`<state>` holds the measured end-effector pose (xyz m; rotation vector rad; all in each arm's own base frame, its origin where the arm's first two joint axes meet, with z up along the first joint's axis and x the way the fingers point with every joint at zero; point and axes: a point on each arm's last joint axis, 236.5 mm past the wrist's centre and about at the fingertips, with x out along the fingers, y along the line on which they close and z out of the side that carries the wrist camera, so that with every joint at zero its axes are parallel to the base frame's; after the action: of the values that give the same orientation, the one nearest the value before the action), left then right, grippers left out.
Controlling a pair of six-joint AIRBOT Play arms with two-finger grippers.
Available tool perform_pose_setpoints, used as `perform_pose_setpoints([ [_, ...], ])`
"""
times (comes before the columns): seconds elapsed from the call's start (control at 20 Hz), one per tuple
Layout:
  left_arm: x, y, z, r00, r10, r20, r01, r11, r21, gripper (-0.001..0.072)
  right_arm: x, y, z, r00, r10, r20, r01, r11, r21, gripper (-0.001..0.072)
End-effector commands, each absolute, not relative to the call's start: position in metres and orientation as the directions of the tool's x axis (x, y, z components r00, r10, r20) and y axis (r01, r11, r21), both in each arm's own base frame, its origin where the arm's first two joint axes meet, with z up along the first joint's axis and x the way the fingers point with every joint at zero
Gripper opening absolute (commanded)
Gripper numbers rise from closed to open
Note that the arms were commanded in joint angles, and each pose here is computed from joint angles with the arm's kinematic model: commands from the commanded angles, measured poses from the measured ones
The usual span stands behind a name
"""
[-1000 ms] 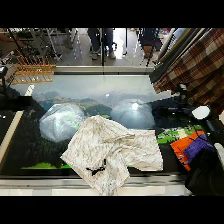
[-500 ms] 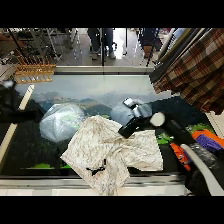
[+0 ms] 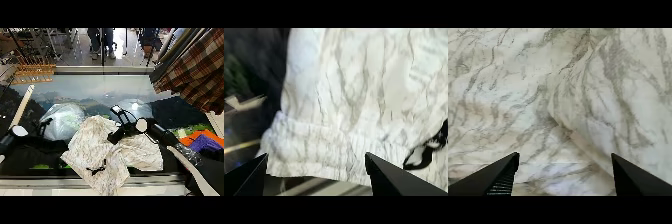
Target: Fold the clothes and pants, and hang the long-sleeved shirts on hangers.
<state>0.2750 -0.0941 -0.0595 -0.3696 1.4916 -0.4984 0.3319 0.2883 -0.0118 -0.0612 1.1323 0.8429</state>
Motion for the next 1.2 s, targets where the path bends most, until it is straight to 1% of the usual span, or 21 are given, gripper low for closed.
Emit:
perform_pose_setpoints([
  [0.0, 0.253, -0.108, -0.082, -0.117, -0.559, -0.821, 0.072, 0.820, -0.568, 0.0615, 0.297, 0.310, -0.002, 0.015, 0.646, -0.763, -0.431, 0.693, 0.578, 0.0642],
  [0.05, 0.254, -0.107, -0.087, -0.122, -0.557, -0.821, 0.062, 0.822, -0.567, 0.0615, 0.298, 0.311, -0.004, 0.017, 0.651, -0.759, -0.360, 0.712, 0.602, 0.0638],
  [0.1, 0.256, -0.106, -0.092, -0.119, -0.554, -0.824, 0.055, 0.825, -0.562, 0.0615, 0.298, 0.310, -0.009, 0.009, 0.645, -0.764, -0.322, 0.725, 0.608, 0.0603],
  [0.15, 0.261, -0.105, -0.097, -0.105, -0.547, -0.830, 0.050, 0.831, -0.554, 0.0615, 0.298, 0.311, -0.015, -0.001, 0.640, -0.768, -0.295, 0.734, 0.612, 0.0589],
  [0.3, 0.276, -0.099, -0.107, -0.046, -0.522, -0.852, 0.043, 0.851, -0.524, 0.0615, 0.304, 0.311, -0.046, -0.017, 0.617, -0.787, -0.196, 0.770, 0.608, 0.0590],
  [0.35, 0.275, -0.099, -0.104, -0.054, -0.526, -0.849, 0.048, 0.848, -0.528, 0.0612, 0.310, 0.311, -0.056, -0.002, 0.611, -0.792, -0.161, 0.781, 0.603, 0.0590],
  [0.4, 0.272, -0.100, -0.100, -0.072, -0.529, -0.845, 0.057, 0.844, -0.533, 0.0553, 0.321, 0.313, -0.063, 0.033, 0.613, -0.790, -0.132, 0.786, 0.604, 0.0590],
  [0.5, 0.270, -0.093, -0.088, -0.086, -0.503, -0.860, 0.094, 0.855, -0.509, 0.0550, 0.347, 0.320, -0.066, 0.130, 0.638, -0.759, -0.077, 0.770, 0.634, 0.0590],
  [0.6, 0.279, -0.076, -0.075, -0.039, -0.429, -0.902, 0.108, 0.896, -0.431, 0.0551, 0.369, 0.321, -0.062, 0.220, 0.642, -0.734, -0.042, 0.758, 0.651, 0.0590],
  [0.7, 0.289, -0.064, -0.067, 0.028, -0.375, -0.927, 0.121, 0.921, -0.369, 0.0551, 0.382, 0.316, -0.061, 0.272, 0.628, -0.729, 0.002, 0.757, 0.653, 0.0589],
  [0.8, 0.296, -0.054, -0.068, 0.060, -0.332, -0.941, 0.117, 0.939, -0.324, 0.0554, 0.393, 0.308, -0.060, 0.303, 0.617, -0.726, 0.056, 0.749, 0.660, 0.0586],
  [0.85, 0.299, -0.053, -0.070, 0.070, -0.328, -0.942, 0.113, 0.941, -0.319, 0.0554, 0.399, 0.305, -0.059, 0.323, 0.612, -0.722, 0.075, 0.744, 0.664, 0.0568],
  [0.9, 0.303, -0.054, -0.073, 0.079, -0.328, -0.941, 0.111, 0.941, -0.318, 0.0554, 0.406, 0.301, -0.058, 0.349, 0.605, -0.716, 0.093, 0.738, 0.669, 0.0564],
  [0.95, 0.308, -0.055, -0.078, 0.086, -0.325, -0.942, 0.112, 0.942, -0.315, 0.0554, 0.410, 0.300, -0.056, 0.368, 0.600, -0.710, 0.110, 0.730, 0.674, 0.0497],
  [1.0, 0.309, -0.057, -0.085, 0.078, -0.325, -0.943, 0.111, 0.942, -0.315, 0.0554, 0.413, 0.299, -0.055, 0.382, 0.597, -0.706, 0.127, 0.723, 0.680, 0.0467],
  [1.1, 0.302, -0.065, -0.100, 0.021, -0.328, -0.944, 0.121, 0.938, -0.324, 0.0554, 0.417, 0.298, -0.054, 0.397, 0.592, -0.702, 0.132, 0.719, 0.682, 0.0465],
  [1.15, 0.298, -0.070, -0.106, -0.007, -0.330, -0.944, 0.130, 0.936, -0.328, 0.0554, 0.418, 0.298, -0.054, 0.404, 0.590, -0.699, 0.142, 0.715, 0.685, 0.0443],
])
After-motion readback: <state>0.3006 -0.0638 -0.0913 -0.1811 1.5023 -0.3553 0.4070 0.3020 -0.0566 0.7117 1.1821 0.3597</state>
